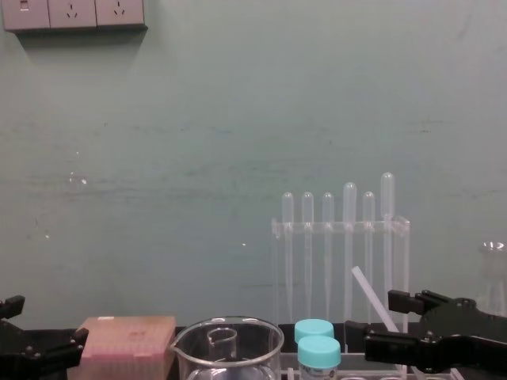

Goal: Pick up the stirring rod with one hand, then place it down.

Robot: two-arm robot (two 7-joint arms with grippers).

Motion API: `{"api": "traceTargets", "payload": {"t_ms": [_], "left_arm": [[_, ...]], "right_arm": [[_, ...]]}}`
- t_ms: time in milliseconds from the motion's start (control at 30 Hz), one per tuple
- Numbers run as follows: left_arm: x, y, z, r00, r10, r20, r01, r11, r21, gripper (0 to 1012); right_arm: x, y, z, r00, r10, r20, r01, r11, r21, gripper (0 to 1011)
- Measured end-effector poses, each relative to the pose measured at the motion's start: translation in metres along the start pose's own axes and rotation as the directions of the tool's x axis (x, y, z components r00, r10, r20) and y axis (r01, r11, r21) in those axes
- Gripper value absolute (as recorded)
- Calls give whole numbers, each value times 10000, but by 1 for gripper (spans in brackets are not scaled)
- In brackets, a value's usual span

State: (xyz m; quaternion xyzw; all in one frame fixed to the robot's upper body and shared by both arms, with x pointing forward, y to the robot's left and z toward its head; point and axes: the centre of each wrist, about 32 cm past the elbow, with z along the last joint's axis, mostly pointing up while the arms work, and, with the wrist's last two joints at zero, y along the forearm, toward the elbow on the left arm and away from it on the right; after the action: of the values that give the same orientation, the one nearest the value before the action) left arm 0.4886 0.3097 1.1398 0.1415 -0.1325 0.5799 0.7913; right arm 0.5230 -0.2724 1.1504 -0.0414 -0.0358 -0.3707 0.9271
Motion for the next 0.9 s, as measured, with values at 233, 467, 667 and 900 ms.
{"api": "traceTargets", "payload": {"t_ms": [233,467,667,900], "left_arm": [[0,0,0,10000,0,0,0,10000,0,1000],[0,0,0,10000,0,0,0,10000,0,1000],[0,0,0,10000,0,0,0,10000,0,1000],[0,0,0,10000,0,-1,0,10000,0,1000]], "right_arm": [[-2,-2,0,10000,3,22,-3,10000,29,927],[-4,-3,-1,10000,9,35,-9,10000,41,715],[-4,-4,0,10000,9,45,-10,10000,47,512],[-4,-4,0,10000,10,52,-11,10000,48,287]]}}
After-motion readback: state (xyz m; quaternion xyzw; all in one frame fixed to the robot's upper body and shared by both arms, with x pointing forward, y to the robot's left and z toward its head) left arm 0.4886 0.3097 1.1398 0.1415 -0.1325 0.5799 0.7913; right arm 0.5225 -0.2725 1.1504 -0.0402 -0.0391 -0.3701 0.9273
